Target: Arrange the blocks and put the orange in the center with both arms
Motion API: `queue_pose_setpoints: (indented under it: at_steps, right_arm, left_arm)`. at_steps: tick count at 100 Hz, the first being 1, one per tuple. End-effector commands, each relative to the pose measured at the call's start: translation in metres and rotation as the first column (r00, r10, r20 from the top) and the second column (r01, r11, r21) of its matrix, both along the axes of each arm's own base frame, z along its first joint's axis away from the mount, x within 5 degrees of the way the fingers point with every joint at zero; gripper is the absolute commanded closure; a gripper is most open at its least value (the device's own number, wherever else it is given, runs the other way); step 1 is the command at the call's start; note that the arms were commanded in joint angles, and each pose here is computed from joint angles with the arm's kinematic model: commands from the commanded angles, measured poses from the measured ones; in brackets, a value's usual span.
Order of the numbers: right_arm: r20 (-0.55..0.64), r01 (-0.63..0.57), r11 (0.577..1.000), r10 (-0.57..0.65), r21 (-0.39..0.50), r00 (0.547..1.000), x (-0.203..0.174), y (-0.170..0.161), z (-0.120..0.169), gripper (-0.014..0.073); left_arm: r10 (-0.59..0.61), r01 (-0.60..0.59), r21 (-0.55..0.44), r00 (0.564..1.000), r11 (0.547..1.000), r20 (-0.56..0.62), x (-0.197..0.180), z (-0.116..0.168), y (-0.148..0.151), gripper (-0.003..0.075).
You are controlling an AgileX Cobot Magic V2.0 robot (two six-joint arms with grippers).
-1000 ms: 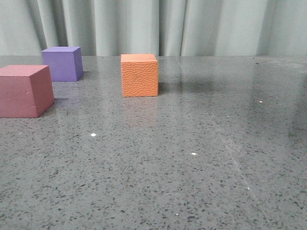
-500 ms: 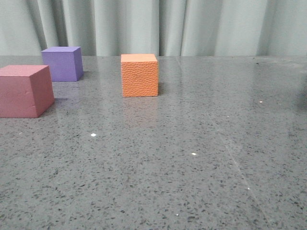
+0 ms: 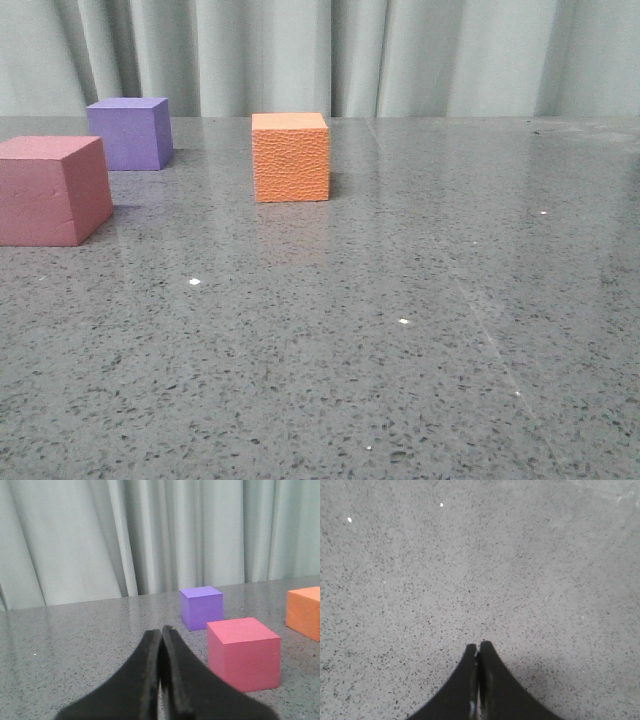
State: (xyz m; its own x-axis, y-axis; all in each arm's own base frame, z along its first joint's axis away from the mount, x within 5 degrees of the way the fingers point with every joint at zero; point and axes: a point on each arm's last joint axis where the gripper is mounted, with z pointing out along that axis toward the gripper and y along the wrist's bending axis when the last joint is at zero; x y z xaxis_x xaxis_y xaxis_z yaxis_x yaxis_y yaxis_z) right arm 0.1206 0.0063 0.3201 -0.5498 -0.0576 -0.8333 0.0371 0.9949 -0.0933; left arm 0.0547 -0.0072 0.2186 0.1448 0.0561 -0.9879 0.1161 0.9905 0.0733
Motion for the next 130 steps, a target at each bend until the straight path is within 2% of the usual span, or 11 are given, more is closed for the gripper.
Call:
queue_pose_setpoints:
  at_steps: [1, 58, 69, 80, 93, 108, 119, 130]
  right_arm:
    - [0.112, -0.018, 1.0, 0.019, -0.002, 0.993, -0.006, -0.002, 0.015, 0.0662]
    - [0.136, -0.022, 1.0, 0.022, 0.004, 0.991, -0.01, -0.003, 0.017, 0.0662]
    - [0.197, -0.061, 0.998, 0.059, 0.004, 0.979, -0.012, -0.001, 0.014, 0.0662]
    - [0.279, -0.124, 0.992, 0.113, 0.023, 0.954, -0.021, 0.002, -0.001, 0.0662]
    - [0.378, -0.184, 0.979, 0.14, 0.084, 0.915, -0.039, 0.002, -0.023, 0.0662]
    - [0.418, -0.163, 0.975, 0.086, 0.152, 0.904, -0.057, -0.002, -0.052, 0.0662]
    - [0.48, -0.155, 0.98, 0.075, 0.128, 0.874, -0.064, -0.002, -0.072, 0.0662]
    - [0.548, -0.145, 0.976, 0.032, 0.164, 0.836, -0.066, -0.003, -0.088, 0.0662]
  left_arm:
    - [-0.013, 0.014, -0.009, 0.998, 1.0, 0.056, -0.001, -0.009, -0.001, 0.0739]
    - [-0.013, 0.014, -0.009, 0.998, 1.0, 0.056, -0.001, -0.009, -0.001, 0.0739]
    - [-0.013, 0.014, -0.009, 0.998, 1.0, 0.056, -0.001, -0.009, -0.001, 0.0739]
    - [-0.013, 0.014, -0.009, 0.998, 1.0, 0.056, -0.001, -0.009, -0.001, 0.0739]
    - [-0.013, 0.014, -0.009, 0.998, 1.0, 0.056, -0.001, -0.009, -0.001, 0.0739]
    - [-0.013, 0.014, -0.009, 0.998, 1.0, 0.056, -0.001, -0.009, -0.001, 0.0739]
    - [-0.013, 0.014, -0.009, 0.998, 1.0, 0.056, -0.001, -0.009, -0.001, 0.0739]
    - [-0.013, 0.014, -0.009, 0.998, 1.0, 0.056, -0.001, -0.009, -0.001, 0.0739]
